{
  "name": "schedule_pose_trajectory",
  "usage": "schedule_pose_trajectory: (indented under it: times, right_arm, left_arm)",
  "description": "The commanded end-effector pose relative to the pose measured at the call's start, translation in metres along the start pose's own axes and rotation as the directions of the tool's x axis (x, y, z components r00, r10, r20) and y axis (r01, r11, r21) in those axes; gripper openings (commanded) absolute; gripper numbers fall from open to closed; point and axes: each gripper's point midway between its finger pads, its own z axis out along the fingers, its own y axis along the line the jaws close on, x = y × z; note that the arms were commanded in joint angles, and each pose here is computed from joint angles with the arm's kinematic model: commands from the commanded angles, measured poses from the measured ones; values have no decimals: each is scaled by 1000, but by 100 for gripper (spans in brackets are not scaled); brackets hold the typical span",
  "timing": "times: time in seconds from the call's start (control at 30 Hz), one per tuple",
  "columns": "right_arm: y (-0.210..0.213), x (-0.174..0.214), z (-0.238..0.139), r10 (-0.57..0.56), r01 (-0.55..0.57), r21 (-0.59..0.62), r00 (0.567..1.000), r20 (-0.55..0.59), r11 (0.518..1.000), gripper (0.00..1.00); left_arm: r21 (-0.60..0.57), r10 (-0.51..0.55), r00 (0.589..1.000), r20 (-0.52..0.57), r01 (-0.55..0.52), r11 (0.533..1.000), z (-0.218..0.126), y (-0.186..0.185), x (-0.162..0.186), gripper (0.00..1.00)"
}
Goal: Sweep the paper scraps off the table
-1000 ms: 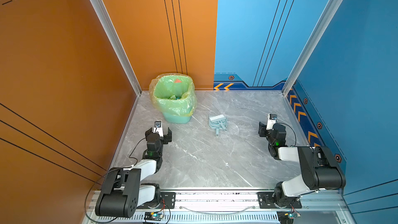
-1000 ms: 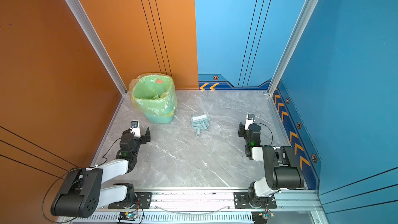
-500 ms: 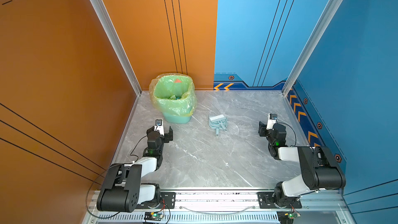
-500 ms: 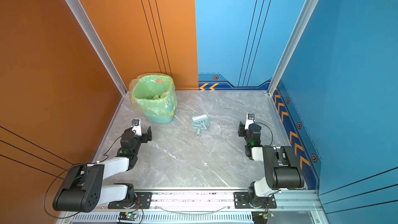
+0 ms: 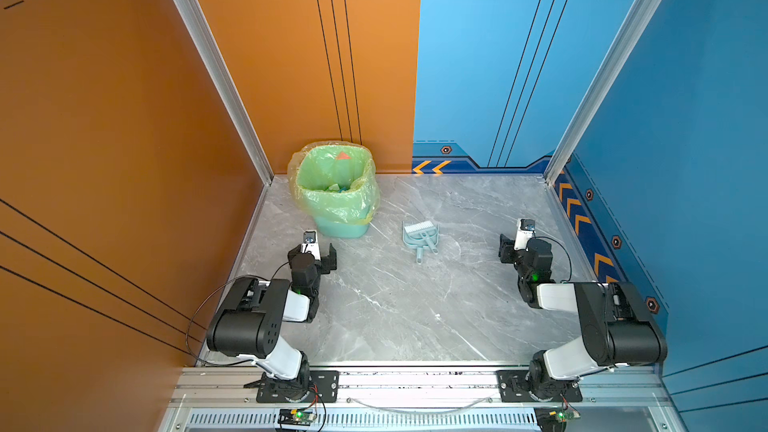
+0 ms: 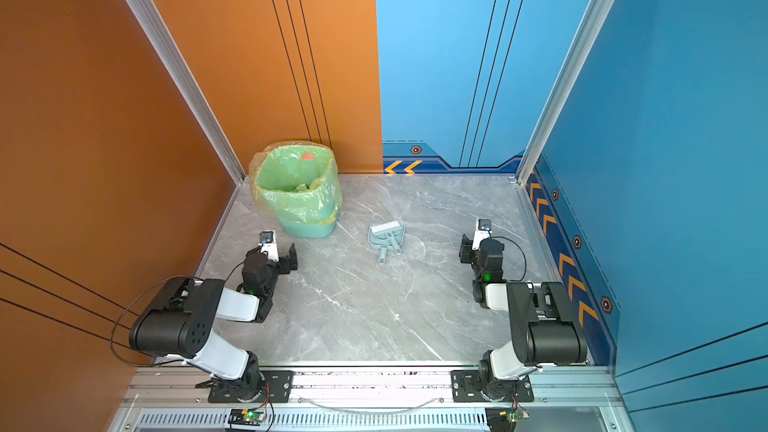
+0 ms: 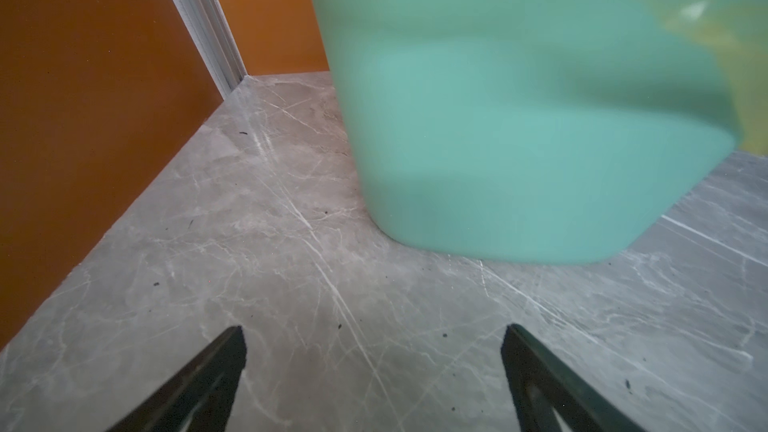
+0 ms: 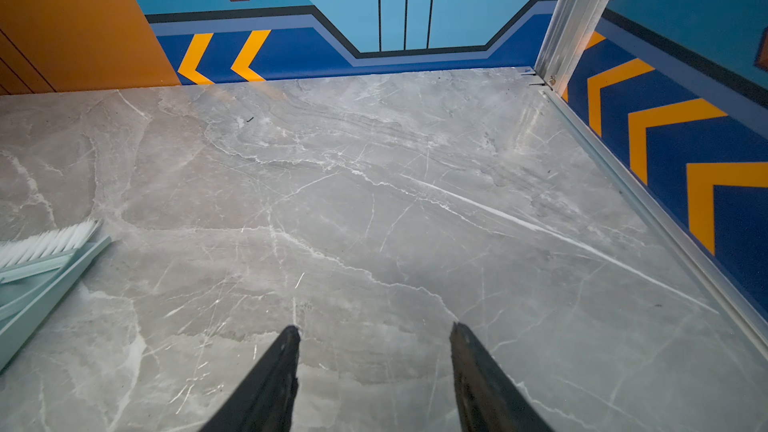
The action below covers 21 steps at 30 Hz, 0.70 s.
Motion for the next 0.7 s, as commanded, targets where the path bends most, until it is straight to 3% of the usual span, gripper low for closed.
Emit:
schedule_pose_trajectory:
  times: [0.0, 0.17, 0.37, 0.67]
  right_arm:
    - [-2, 6, 0, -11, 11, 14, 1000, -11, 1000, 61]
    - [-2, 7, 0, -8, 8, 15, 1000, -13, 1000, 68]
    - [-7, 6, 0, 2, -2, 40, 1000, -12, 999, 100]
    - [-7, 6, 0, 0, 0, 43, 1000, -12, 999, 100]
  left_arm:
    - [-77, -28, 1000, 4, 28, 997, 7, 11, -12, 98]
    - [-74, -17, 999, -41, 14, 997, 15, 8, -10, 98]
    - [-73, -18, 999, -40, 15, 997, 15, 8, -11, 98]
    - [-72, -17, 999, -39, 14, 997, 15, 8, -11, 98]
